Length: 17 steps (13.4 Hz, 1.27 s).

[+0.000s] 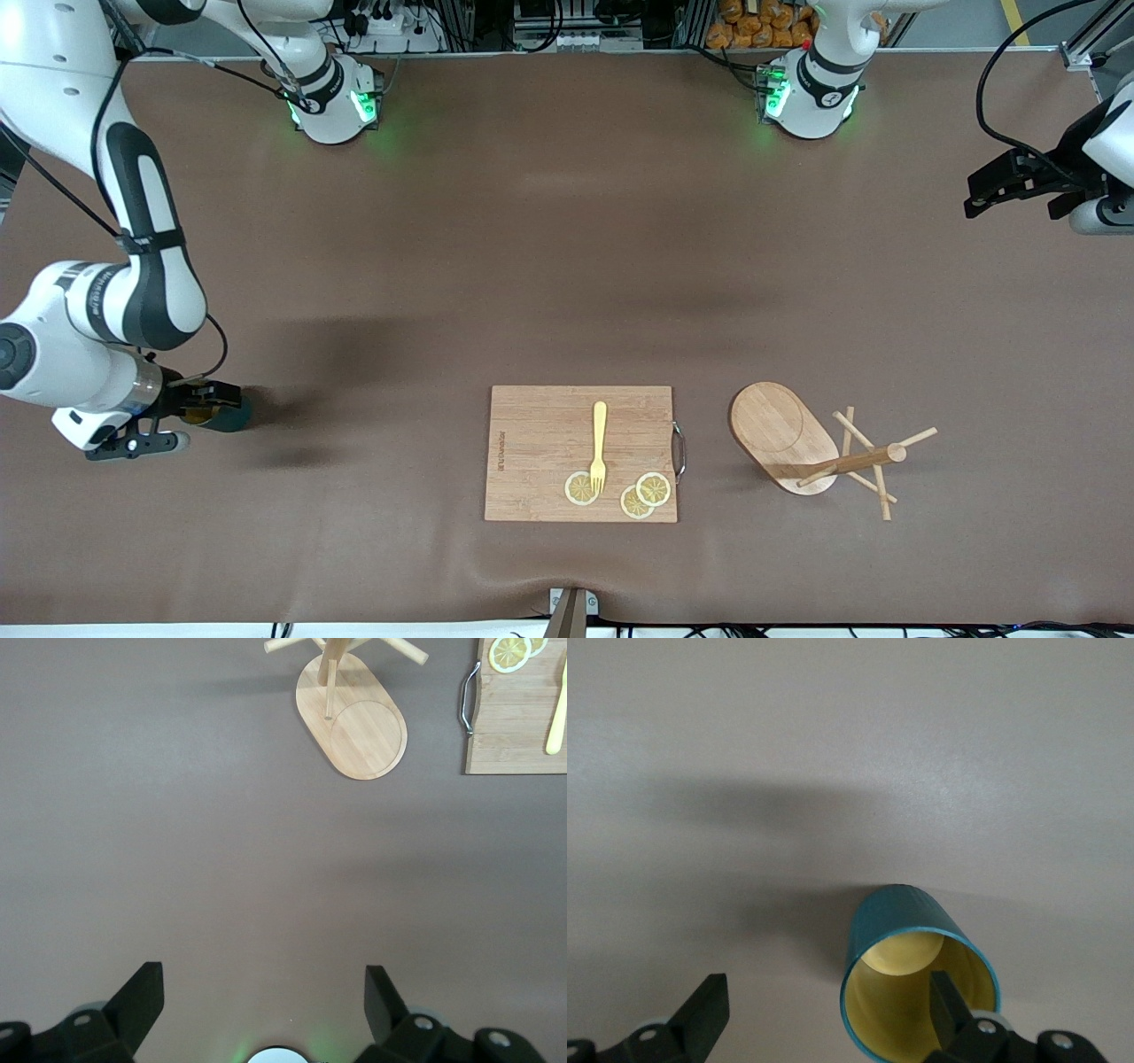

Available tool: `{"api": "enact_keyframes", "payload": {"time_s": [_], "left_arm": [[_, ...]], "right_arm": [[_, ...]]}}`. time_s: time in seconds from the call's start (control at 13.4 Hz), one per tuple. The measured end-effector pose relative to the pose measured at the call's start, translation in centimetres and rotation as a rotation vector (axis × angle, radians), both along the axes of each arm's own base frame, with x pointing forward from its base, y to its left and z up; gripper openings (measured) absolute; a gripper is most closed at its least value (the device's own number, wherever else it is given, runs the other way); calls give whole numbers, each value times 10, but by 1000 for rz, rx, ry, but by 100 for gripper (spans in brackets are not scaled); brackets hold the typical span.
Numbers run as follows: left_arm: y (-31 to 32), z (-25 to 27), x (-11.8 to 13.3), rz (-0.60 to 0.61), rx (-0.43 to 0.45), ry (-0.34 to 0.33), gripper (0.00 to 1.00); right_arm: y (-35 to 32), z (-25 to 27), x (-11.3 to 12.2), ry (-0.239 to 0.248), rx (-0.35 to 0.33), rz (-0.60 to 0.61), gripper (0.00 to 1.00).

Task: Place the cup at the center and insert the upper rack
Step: 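Reach the right gripper to the teal mug and grasp its rim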

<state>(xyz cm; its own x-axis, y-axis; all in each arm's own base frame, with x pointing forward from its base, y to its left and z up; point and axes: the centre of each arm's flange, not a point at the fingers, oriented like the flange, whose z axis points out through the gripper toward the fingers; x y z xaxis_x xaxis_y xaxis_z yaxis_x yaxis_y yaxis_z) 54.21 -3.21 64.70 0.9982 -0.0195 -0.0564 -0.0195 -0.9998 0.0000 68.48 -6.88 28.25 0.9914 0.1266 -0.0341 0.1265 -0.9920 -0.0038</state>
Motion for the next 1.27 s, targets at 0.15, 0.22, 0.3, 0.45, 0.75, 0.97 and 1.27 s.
{"api": "enact_keyframes", "payload": {"time_s": [0.15,0.22,0.3,0.45,0.75,0.97,1.27], "left_arm": [[0,0,0,0,0,0,100],[0,0,0,0,0,1,100],[0,-1,0,0,0,1,100],[0,-1,1,0,0,2,100],[0,-1,1,0,0,2,100],[0,-1,1,0,0,-1,100],[1,-1,1,1,0,-2,100]], "right_arm": [[-1,-7,-1,9,0,-2,100],[-2,-11,-1,15,1,-3,100],[-4,-15,-2,21,1,-5,100],[-10,-23,-3,34,2,-10,100],[-16,-39,-7,61,5,-7,84],[-15,-41,-10,92,12,13,46],[-12,-42,-13,122,18,18,5]]}}
